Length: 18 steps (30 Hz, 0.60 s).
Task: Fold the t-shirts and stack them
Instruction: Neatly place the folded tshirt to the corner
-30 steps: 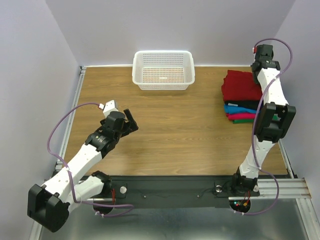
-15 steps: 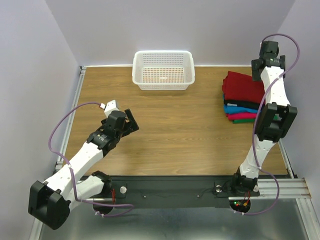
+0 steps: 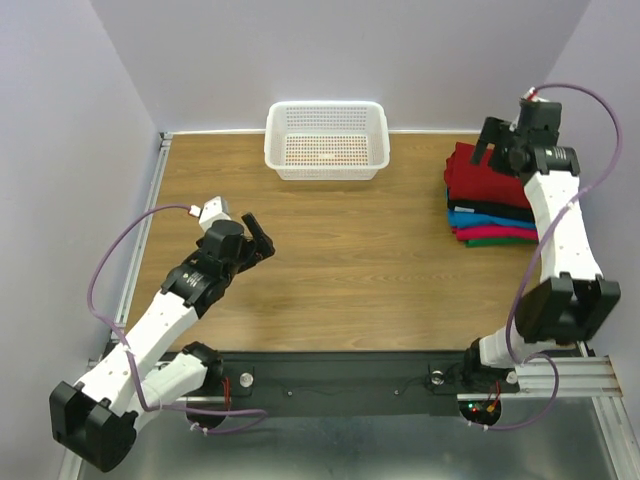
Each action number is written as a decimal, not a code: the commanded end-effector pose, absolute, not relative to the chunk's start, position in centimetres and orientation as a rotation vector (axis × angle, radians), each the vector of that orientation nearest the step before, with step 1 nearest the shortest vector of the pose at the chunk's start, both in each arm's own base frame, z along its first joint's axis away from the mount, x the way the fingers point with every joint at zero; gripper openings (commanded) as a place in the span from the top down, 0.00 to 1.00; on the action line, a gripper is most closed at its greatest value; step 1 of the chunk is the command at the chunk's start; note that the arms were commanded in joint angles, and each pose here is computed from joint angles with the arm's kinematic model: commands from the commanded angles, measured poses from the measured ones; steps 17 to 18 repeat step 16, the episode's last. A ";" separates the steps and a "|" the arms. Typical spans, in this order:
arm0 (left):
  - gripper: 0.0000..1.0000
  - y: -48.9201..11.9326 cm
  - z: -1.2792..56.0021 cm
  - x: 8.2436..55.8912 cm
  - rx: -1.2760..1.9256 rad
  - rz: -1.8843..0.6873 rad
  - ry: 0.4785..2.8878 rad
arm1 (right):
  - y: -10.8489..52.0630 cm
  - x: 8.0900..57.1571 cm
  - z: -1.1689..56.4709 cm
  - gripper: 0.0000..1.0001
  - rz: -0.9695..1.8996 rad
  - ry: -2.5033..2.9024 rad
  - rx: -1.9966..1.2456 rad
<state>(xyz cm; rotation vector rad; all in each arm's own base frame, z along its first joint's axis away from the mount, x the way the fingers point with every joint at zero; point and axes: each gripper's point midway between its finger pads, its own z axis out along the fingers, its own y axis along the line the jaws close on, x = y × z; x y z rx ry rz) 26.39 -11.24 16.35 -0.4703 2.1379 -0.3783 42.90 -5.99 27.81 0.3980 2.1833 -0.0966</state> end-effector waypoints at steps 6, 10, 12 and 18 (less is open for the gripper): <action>0.01 -10.8 17.6 25.1 -0.550 -0.474 2.061 | -1.5 34.1 25.1 0.00 0.244 2.113 0.621; 0.02 -10.7 17.7 24.8 -0.534 -0.471 2.073 | 1.2 30.0 21.8 0.00 0.387 2.113 0.543; 0.02 -10.6 18.0 24.8 -0.538 -0.459 2.075 | 2.6 27.8 20.1 0.00 0.432 2.145 0.430; 0.01 -10.6 17.8 24.9 -0.558 -0.459 2.080 | 2.2 26.1 19.3 0.00 0.411 2.083 0.472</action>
